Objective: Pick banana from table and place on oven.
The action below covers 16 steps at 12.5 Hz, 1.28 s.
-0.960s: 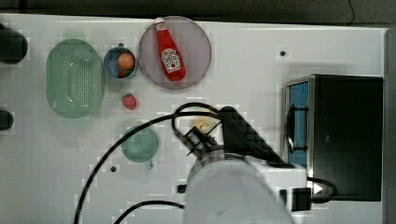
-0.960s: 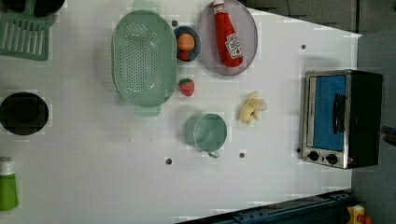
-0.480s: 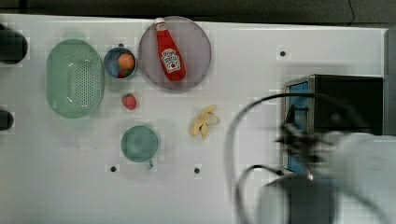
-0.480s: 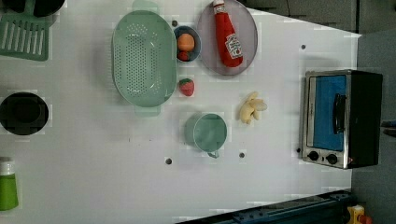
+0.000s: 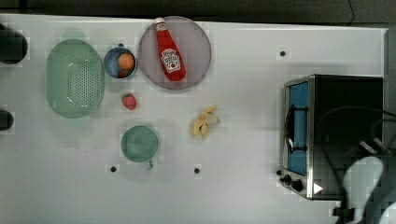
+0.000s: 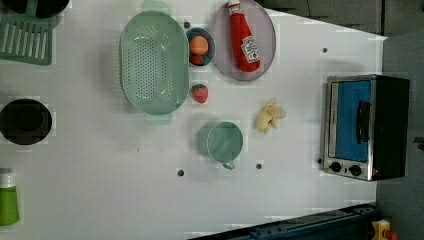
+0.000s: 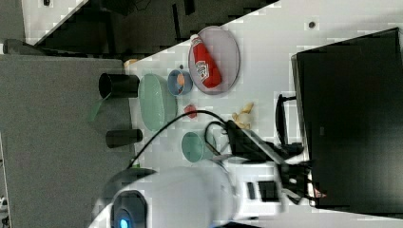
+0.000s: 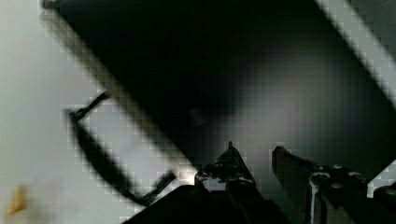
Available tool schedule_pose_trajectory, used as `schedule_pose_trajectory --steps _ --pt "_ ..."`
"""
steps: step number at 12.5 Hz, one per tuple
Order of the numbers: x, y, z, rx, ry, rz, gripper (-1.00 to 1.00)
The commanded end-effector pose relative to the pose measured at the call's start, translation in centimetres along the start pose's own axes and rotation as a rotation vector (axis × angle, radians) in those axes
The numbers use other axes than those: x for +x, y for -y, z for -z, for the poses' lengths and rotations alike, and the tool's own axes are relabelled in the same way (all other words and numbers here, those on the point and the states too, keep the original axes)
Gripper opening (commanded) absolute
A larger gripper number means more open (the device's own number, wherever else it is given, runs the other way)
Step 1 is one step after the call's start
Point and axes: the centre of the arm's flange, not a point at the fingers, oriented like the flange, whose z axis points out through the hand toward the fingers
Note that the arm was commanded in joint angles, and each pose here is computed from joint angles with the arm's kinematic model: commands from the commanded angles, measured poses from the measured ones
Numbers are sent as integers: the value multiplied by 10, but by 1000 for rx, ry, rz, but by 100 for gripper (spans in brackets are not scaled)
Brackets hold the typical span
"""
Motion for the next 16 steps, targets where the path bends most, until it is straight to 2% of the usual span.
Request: schedule_pose_trajectory --steps 1,4,7,10,11,13,14,16 --pt "24 24 13 -35 -50 266 -50" --pt "37 26 5 -71 -40 315 -44" --pt "36 26 -1 -59 -28 306 21" --pt "39 31 10 -58 -53 314 88" --pt "40 34 17 -55 -68 320 100" --pt "41 47 43 -43 -91 344 100" --pt "37 55 60 -31 -81 354 100" --pt "16 80 100 6 -19 323 100"
